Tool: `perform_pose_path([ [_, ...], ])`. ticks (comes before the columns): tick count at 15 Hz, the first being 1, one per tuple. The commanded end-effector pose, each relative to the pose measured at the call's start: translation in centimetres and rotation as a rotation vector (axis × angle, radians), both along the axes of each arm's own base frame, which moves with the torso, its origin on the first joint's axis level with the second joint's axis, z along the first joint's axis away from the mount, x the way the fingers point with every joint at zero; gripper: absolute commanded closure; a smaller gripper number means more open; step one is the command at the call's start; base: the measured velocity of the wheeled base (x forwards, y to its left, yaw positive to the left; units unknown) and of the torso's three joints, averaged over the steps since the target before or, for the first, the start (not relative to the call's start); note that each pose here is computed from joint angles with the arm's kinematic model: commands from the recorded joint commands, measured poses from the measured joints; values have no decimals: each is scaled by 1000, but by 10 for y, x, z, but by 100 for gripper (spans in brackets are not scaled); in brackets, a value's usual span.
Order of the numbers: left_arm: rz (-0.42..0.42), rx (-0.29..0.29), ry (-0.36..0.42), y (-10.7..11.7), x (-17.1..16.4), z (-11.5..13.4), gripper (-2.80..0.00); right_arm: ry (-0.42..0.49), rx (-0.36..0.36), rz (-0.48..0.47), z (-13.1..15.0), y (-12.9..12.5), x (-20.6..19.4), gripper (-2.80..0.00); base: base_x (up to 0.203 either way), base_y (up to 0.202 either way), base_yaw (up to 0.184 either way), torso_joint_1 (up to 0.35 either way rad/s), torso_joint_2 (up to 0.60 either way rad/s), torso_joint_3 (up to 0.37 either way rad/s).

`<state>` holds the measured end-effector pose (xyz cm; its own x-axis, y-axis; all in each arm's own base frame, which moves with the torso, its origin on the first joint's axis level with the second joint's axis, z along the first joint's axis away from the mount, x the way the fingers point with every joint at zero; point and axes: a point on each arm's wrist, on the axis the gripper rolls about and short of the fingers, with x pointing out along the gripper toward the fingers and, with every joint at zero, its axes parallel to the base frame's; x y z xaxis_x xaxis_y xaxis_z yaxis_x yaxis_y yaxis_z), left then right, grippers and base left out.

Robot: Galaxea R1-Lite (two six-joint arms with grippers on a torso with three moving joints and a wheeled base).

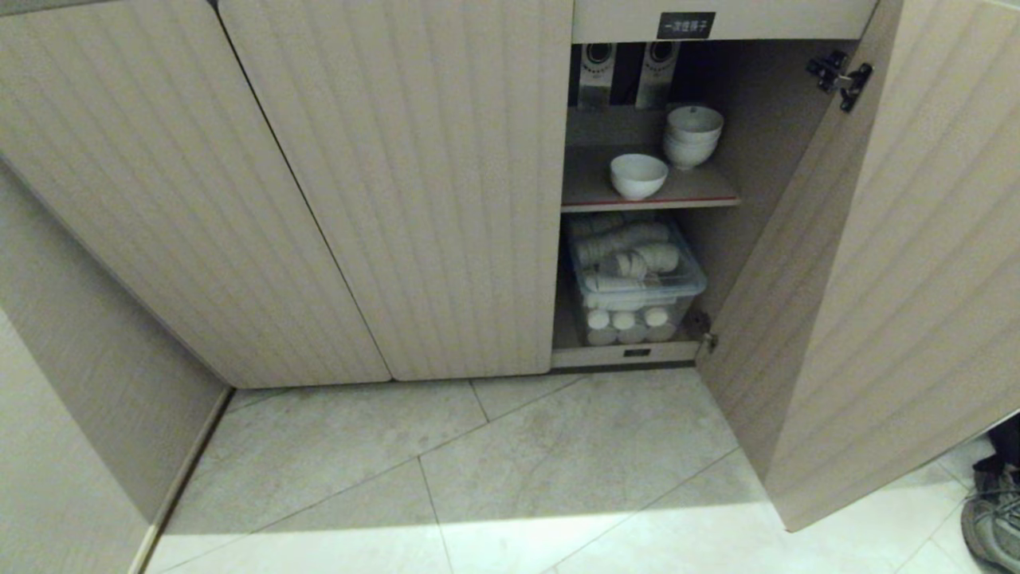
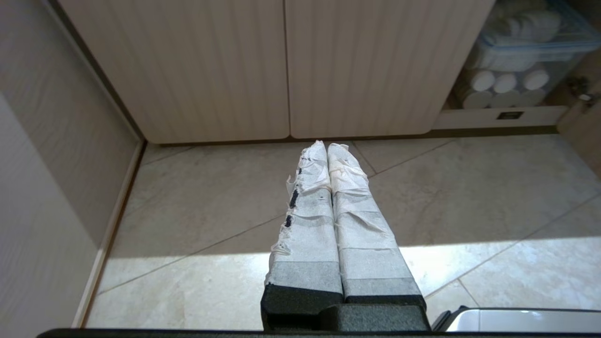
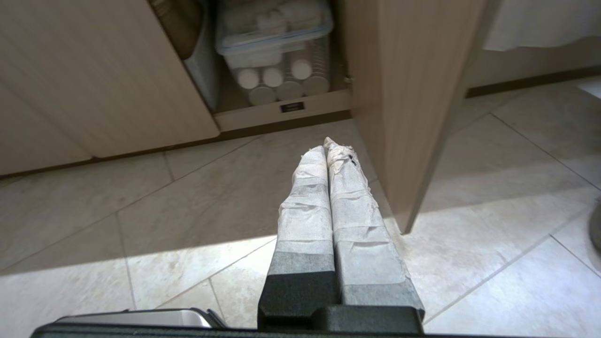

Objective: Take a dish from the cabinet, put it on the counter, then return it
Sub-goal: Take the bowl from the cabinet

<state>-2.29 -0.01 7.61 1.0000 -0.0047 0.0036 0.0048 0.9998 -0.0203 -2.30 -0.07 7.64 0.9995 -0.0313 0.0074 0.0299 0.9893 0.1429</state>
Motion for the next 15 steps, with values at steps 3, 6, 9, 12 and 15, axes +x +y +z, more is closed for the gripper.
perform_pose_path([
  [3, -1, -1, 1, 0, 0, 0, 0, 1, 1, -1, 0, 0, 0, 0, 0, 0, 0, 0, 0, 0],
  [6, -1, -1, -1, 0, 0, 0, 0, 1, 1, -1, 0, 0, 0, 0, 0, 0, 0, 0, 0, 0],
  [9, -1, -1, -1, 0, 0, 0, 0, 1, 1, -1, 0, 0, 0, 0, 0, 0, 0, 0, 0, 0],
  [12, -1, 0, 0, 0, 0, 0, 0, 0, 0, -1, 0, 0, 0, 0, 0, 0, 0, 0, 0, 0],
  [15, -2, 0, -1, 0, 0, 0, 0, 7, -34, 4, 0, 0, 0, 0, 0, 0, 0, 0, 0, 0],
])
